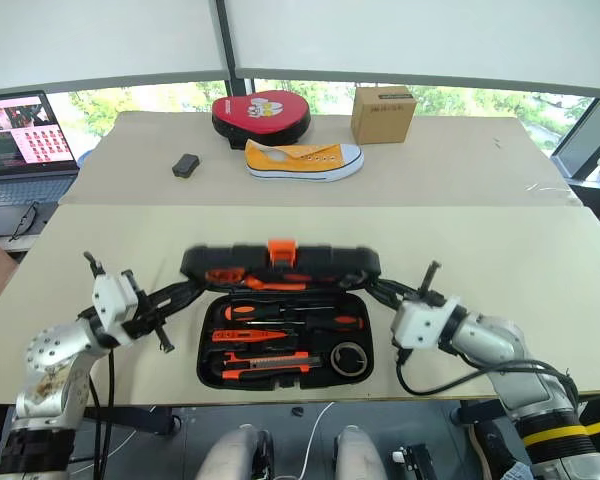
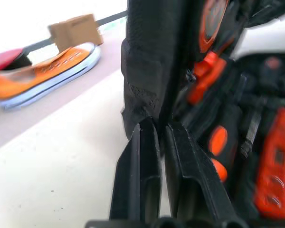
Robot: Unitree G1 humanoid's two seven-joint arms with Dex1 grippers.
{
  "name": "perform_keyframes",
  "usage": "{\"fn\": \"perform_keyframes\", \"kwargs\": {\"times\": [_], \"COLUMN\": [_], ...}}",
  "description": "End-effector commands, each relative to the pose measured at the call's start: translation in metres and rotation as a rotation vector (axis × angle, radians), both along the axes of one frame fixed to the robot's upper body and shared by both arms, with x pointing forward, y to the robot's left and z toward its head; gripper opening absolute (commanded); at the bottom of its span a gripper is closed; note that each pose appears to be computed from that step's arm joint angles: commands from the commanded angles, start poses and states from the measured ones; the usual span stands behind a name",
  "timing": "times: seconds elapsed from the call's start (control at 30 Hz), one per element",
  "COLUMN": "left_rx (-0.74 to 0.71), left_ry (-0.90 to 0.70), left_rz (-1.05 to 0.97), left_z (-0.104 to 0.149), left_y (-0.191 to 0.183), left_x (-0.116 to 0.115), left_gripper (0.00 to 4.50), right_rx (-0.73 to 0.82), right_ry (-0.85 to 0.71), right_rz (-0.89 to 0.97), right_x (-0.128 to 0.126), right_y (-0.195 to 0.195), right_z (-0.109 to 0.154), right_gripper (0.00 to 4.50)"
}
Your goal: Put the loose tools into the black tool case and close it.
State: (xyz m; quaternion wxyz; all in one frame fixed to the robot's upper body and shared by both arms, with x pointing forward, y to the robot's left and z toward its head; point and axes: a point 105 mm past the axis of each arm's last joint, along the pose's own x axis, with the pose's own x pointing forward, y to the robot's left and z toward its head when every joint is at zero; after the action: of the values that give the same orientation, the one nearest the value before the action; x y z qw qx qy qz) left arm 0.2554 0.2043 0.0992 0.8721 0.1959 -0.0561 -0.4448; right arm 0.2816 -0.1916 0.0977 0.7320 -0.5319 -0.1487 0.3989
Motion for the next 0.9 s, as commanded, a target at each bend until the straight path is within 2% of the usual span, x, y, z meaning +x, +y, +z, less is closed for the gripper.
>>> {"fn": "perform_keyframes", "kwargs": {"times": [0.03, 0.1, 0.2, 0.27, 0.37, 0.47, 0.5, 0.57, 0.67, 0.8, 0.9], "left_rx": [0.064, 0.083, 0.083, 0.081, 0.035, 0.05, 0.064, 0.09, 0.139, 0.205, 0.164], "left_ry": [-0.004, 0.029, 0.052, 0.056, 0.062, 0.052, 0.057, 0.086, 0.194, 0.24, 0.27], "left_rz": [0.053, 0.086, 0.152, 0.148, 0.143, 0.098, 0.083, 0.057, -0.02, -0.059, -0.044], "left_z": [-0.011, -0.014, -0.009, -0.001, 0.012, 0.023, 0.024, 0.021, 0.008, -0.006, -0.01], "left_y": [0.02, 0.034, 0.055, 0.057, 0.052, 0.031, 0.023, 0.014, 0.0, -0.007, -0.011], "left_x": [-0.012, -0.014, -0.007, 0.003, 0.02, 0.043, 0.049, 0.055, 0.055, 0.056, 0.058], "left_gripper": [2.13, 2.76, 2.76, 2.83, 2.1, 0.95, 0.73, 0.04, 0.04, 0.04, 0.04], "right_rx": [-0.054, -0.058, 0.032, 0.097, 0.164, 0.192, 0.188, 0.167, 0.192, 0.196, 0.208], "right_ry": [-0.035, -0.028, 0.029, 0.222, 0.385, 0.548, 0.583, 0.64, 0.747, 0.689, 0.609], "right_rz": [0.063, 0.057, -0.026, -0.012, 0.068, 0.11, 0.127, 0.14, 0.104, 0.114, 0.086], "right_x": [-0.017, -0.022, -0.025, -0.041, -0.067, -0.085, -0.09, -0.095, -0.096, -0.081, -0.06], "right_y": [-0.017, -0.026, -0.041, -0.036, -0.017, 0.006, 0.015, 0.025, 0.044, 0.067, 0.073], "right_z": [-0.005, -0.005, 0.006, 0.0, 0.002, -0.008, -0.012, -0.018, -0.025, -0.021, -0.016], "right_gripper": [2.05, 2.69, 2.69, 2.15, 1.23, 0.19, 0.0, 0.0, 0.0, 0.0, 0.0]}}
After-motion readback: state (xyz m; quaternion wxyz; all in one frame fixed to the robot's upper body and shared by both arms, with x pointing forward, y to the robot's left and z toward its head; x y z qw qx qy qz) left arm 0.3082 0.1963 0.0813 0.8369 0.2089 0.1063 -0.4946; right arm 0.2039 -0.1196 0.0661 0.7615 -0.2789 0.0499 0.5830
